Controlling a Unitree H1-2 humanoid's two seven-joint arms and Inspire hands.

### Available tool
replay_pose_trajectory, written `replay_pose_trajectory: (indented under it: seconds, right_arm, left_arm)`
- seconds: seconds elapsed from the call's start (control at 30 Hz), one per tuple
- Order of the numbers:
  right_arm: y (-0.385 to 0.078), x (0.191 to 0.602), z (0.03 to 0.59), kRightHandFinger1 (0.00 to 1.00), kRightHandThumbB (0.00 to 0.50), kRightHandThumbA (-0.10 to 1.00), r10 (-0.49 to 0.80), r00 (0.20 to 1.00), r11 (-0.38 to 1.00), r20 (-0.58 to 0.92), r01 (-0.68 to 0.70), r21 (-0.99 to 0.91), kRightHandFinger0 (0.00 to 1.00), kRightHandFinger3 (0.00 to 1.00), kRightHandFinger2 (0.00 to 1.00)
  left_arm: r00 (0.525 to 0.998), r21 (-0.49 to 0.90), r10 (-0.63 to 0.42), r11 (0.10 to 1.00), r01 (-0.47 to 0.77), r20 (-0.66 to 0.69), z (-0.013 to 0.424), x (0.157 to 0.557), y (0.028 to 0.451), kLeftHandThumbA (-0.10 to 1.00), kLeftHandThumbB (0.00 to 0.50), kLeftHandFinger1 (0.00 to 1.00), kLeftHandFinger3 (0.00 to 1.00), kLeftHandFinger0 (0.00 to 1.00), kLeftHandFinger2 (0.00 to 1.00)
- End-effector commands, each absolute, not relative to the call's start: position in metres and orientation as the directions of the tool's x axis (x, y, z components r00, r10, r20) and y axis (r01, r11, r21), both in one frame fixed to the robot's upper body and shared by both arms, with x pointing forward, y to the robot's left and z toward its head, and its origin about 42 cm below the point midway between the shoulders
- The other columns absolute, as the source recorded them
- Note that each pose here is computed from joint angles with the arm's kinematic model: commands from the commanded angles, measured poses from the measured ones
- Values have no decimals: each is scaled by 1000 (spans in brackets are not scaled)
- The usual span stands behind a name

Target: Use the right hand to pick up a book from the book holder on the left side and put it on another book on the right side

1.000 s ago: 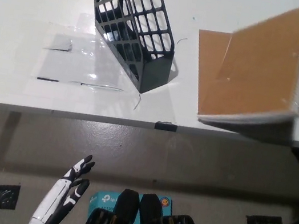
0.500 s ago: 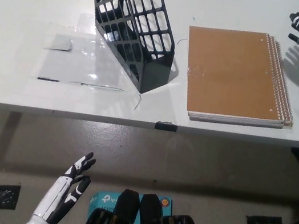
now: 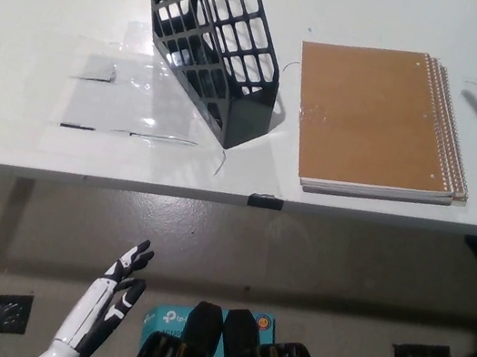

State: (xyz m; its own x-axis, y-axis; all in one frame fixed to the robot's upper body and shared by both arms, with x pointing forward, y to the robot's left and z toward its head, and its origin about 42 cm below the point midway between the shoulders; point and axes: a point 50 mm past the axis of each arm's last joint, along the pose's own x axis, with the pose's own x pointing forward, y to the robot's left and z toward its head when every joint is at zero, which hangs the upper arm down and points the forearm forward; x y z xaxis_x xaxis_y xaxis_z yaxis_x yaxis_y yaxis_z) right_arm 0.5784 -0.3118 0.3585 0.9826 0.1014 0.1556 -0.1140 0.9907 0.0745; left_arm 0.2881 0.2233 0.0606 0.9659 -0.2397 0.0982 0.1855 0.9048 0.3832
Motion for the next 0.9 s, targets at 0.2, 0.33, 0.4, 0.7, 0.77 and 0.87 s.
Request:
replay_pose_trajectory:
  seconds: [0.2,0.33,0.4,0.7,0.77,0.87]
  right_arm:
    - [-261,406,507,1000,340,837,313,559,949,767,-198,-243,1000,1000,1000]
    - [-245,354,492,1000,348,827,416,480,907,772,-280,-314,1000,1000,1000]
    - [-240,342,485,1000,387,815,432,457,898,778,-295,-326,1000,1000,1000]
    - [-211,286,441,1000,359,948,534,333,842,777,-289,-455,1000,1000,1000]
    - [-209,283,437,1000,374,926,539,318,837,780,-307,-453,1000,1000,1000]
    - [-207,274,434,1000,355,913,532,314,840,786,-315,-442,1000,1000,1000]
  left_arm:
    - [951,377,-221,917,128,215,93,320,232,1000,160,1000,1000,959,1000]
    - [948,390,-226,912,125,224,98,328,236,1000,163,1000,1000,1000,1000]
    - [947,393,-226,912,122,230,101,331,235,1000,165,1000,1000,1000,1000]
    - [935,400,-236,909,116,264,115,350,234,1000,148,1000,1000,1000,1000]
    - [935,401,-238,908,118,264,118,354,235,1000,152,1000,1000,1000,1000]
    - [933,399,-240,909,119,269,118,356,234,1000,155,1000,1000,1000,1000]
